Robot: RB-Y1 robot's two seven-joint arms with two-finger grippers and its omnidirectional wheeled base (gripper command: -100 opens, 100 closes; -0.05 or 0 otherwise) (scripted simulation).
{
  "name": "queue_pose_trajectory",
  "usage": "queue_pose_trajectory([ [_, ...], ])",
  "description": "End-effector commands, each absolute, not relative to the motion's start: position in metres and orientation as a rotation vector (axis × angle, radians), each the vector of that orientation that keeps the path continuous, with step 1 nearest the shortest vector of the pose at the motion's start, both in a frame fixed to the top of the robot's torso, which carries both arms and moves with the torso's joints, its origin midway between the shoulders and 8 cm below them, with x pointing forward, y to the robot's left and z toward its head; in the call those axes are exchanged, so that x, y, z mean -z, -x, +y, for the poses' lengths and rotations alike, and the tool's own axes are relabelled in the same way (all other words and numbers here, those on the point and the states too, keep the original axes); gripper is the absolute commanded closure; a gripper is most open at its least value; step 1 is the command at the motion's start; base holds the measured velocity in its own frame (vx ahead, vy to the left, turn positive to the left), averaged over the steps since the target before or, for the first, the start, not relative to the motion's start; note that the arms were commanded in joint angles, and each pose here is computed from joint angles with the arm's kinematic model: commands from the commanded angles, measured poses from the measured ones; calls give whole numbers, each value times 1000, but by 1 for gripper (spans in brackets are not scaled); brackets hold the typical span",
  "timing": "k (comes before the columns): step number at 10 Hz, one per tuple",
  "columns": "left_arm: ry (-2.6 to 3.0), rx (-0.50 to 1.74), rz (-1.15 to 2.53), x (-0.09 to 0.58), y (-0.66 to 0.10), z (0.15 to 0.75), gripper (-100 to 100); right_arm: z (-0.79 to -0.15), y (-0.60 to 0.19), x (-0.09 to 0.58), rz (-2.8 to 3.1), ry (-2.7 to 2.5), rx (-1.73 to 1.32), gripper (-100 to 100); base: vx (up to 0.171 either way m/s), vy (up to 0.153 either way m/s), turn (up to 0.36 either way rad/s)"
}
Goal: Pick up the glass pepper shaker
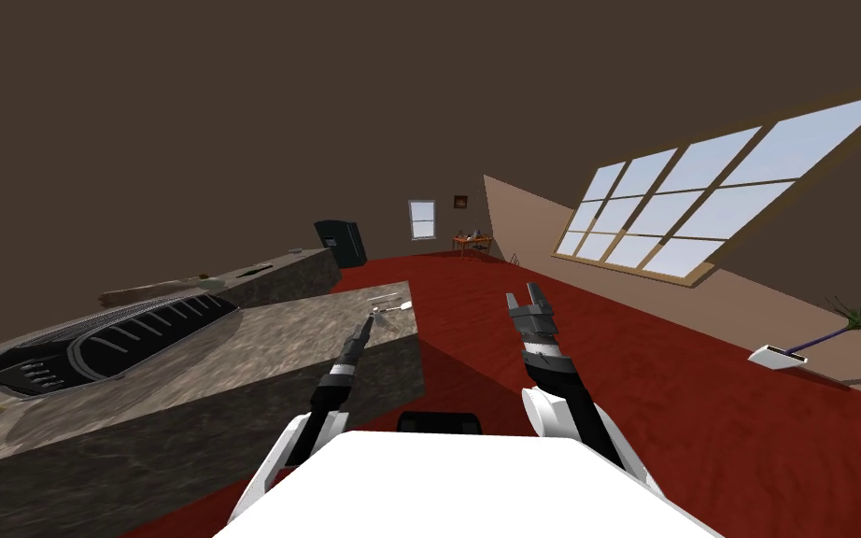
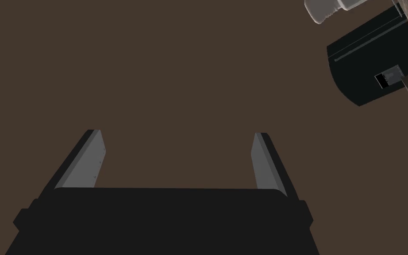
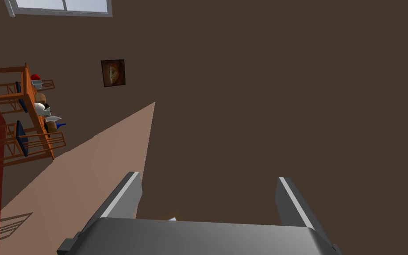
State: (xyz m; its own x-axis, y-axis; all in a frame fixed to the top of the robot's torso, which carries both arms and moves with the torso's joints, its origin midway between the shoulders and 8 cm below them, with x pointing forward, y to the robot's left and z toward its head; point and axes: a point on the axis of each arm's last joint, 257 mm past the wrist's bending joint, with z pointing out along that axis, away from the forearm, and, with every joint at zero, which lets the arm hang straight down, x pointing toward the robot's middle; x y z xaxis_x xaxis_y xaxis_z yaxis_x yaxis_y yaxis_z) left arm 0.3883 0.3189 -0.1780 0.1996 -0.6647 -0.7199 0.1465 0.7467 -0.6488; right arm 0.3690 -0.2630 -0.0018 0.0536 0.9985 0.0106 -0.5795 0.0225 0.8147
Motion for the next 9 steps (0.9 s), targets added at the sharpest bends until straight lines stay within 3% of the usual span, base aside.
queue_pose_trajectory([
  [1,469,539,1300,194,-389,325,-100,-263,-369,2,710,-765,-1397,0,20,-7,-73],
  [9,282,228,1539,271,-397,375,-100,-263,-369,2,710,-765,-1397,0,37,-6,-85],
])
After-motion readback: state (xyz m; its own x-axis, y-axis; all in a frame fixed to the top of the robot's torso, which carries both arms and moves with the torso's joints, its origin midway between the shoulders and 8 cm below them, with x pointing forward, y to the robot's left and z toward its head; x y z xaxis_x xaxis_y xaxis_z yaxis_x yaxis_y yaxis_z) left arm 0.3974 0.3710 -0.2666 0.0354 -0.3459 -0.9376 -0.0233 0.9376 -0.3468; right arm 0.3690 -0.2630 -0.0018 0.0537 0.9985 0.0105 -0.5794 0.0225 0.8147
